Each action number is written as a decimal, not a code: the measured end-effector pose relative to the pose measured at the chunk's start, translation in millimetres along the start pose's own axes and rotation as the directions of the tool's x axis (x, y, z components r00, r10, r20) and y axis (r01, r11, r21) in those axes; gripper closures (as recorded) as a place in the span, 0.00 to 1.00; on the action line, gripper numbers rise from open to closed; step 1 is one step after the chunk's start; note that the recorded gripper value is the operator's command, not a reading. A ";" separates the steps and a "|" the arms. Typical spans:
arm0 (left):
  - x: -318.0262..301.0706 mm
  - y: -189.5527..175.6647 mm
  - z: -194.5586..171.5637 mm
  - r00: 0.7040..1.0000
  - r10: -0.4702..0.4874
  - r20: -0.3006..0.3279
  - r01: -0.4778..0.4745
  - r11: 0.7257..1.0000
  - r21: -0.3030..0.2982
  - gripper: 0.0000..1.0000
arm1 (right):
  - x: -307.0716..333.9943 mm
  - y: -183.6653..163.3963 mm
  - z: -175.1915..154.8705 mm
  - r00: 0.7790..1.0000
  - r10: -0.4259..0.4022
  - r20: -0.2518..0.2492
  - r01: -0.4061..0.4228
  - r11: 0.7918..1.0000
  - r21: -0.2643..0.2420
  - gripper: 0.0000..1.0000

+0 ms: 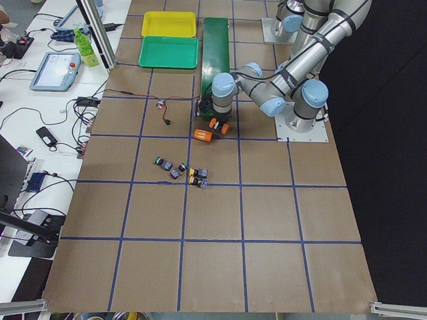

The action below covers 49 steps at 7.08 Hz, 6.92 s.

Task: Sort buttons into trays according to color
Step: 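Grasp the orange cylinder with the left gripper and carry it onto the belt, then release the cylinder on the belt and grasp the second orange cylinder, then place the second orange cylinder on the belt with the left gripper, then grasp the green-capped button switch with the left gripper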

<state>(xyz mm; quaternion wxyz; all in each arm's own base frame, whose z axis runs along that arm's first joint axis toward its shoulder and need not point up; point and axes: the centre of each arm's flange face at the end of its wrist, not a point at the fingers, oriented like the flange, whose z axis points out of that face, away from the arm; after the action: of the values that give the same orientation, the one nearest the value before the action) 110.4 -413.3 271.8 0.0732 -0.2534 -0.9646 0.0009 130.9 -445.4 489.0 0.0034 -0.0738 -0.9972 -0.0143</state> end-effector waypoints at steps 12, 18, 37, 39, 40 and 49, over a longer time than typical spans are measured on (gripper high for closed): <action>101.9 -91.9 -6.2 0.740 0.672 0.010 -0.672 0.740 -0.037 0.07 | -0.4 0.2 -0.3 1.000 0.001 0.007 -0.001 1.000 0.008 0.00; -66.2 -70.7 37.1 0.999 0.035 -0.036 -0.039 0.994 -0.102 0.00 | 0.7 -1.2 2.4 1.000 -0.009 0.000 0.009 1.000 0.005 0.00; 125.1 -96.3 26.2 0.759 0.648 0.063 -0.632 0.756 -0.166 0.00 | 0.2 -1.2 2.0 1.000 0.003 0.004 -0.003 1.000 0.008 0.00; 65.9 -91.4 -13.9 0.847 0.530 0.043 -0.518 0.840 -0.160 0.00 | 0.1 -1.2 1.9 1.000 0.003 0.005 -0.003 1.000 0.008 0.00; 23.2 -86.8 -28.4 0.889 0.456 0.042 -0.444 0.882 -0.157 0.00 | 0.0 -1.1 1.9 1.000 0.003 0.006 -0.003 1.000 0.007 0.00; -257.2 -130.4 52.6 0.983 0.145 0.115 -0.132 0.985 -0.110 0.58 | 0.0 -1.1 1.9 1.000 0.005 0.007 -0.005 1.000 0.007 0.00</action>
<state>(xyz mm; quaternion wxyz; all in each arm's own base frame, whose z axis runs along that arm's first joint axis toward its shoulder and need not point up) 260.6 -650.8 188.6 0.0003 -0.3227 -0.9461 -0.0278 130.7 -446.5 487.0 0.0004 -0.0761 -0.9970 -0.0104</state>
